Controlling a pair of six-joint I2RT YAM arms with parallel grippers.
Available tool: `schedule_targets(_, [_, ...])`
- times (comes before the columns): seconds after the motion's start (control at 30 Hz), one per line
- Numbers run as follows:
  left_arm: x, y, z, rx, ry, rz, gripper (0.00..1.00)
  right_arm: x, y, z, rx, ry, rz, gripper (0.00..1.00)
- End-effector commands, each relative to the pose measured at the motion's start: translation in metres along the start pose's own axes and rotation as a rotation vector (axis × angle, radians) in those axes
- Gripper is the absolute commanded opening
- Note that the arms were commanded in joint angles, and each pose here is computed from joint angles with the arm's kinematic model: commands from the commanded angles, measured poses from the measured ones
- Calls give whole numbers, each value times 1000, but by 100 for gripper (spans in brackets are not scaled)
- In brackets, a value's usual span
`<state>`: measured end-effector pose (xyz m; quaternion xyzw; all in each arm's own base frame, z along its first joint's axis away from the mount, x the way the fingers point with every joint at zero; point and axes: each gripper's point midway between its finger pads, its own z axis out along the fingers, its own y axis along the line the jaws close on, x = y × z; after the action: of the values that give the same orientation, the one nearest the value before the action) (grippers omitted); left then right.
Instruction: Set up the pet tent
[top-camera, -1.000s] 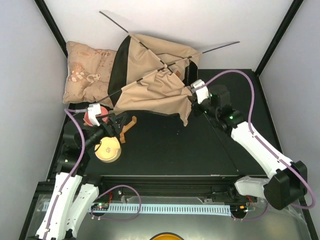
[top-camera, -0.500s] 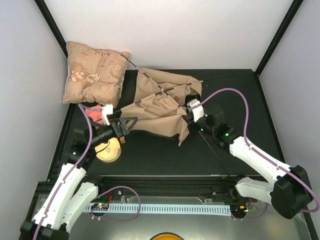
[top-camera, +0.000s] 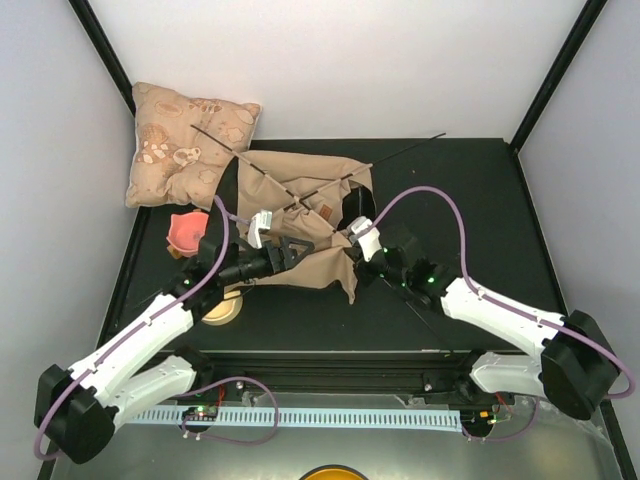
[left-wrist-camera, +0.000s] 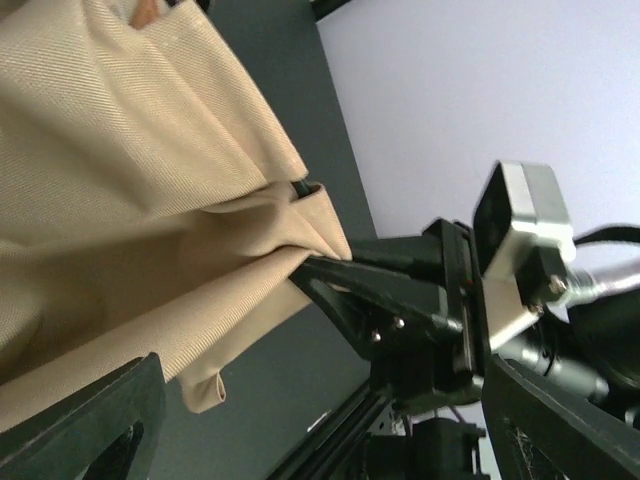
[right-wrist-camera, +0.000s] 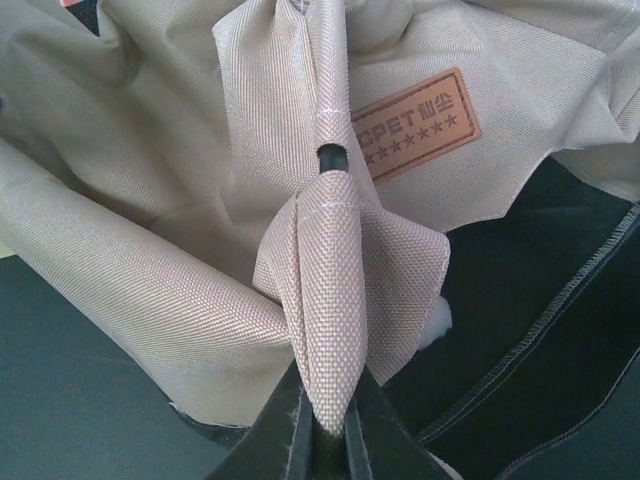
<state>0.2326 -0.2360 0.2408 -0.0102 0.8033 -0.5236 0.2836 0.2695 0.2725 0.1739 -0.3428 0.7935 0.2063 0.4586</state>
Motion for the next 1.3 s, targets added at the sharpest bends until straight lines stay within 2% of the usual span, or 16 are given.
schedule_targets(0.0, [-22, -14, 1, 6, -83, -57, 87, -6, 5, 0, 30, -46, -45, 4])
schedule_targets(0.13, [-24, -4, 4, -32, -102, -122, 79, -6, 9, -1, 29, -52, -64, 4])
schedule_targets(0.43, [-38, 10, 10, -107, -165, -252, 69, -5, 20, -1, 47, -49, -140, 4])
schedule_targets(0.73, [-55, 5, 22, -184, -163, -331, 67, -5, 29, 2, 60, -34, -192, 4])
schedule_targets(0.93, [-47, 19, 39, -244, -123, -408, 53, -7, 32, 2, 72, -30, -222, 4])
schedule_targets(1.03, [-41, 28, 42, -302, -108, -437, 54, -7, 33, 4, 79, -23, -230, 4])
schedule_targets(1.13, [-36, 36, 41, -356, -105, -450, 60, -6, 34, 5, 82, -19, -236, 4])
schedule_targets(1.27, [-28, 47, 44, -395, -94, -478, 61, -6, 38, 6, 81, -20, -252, 4])
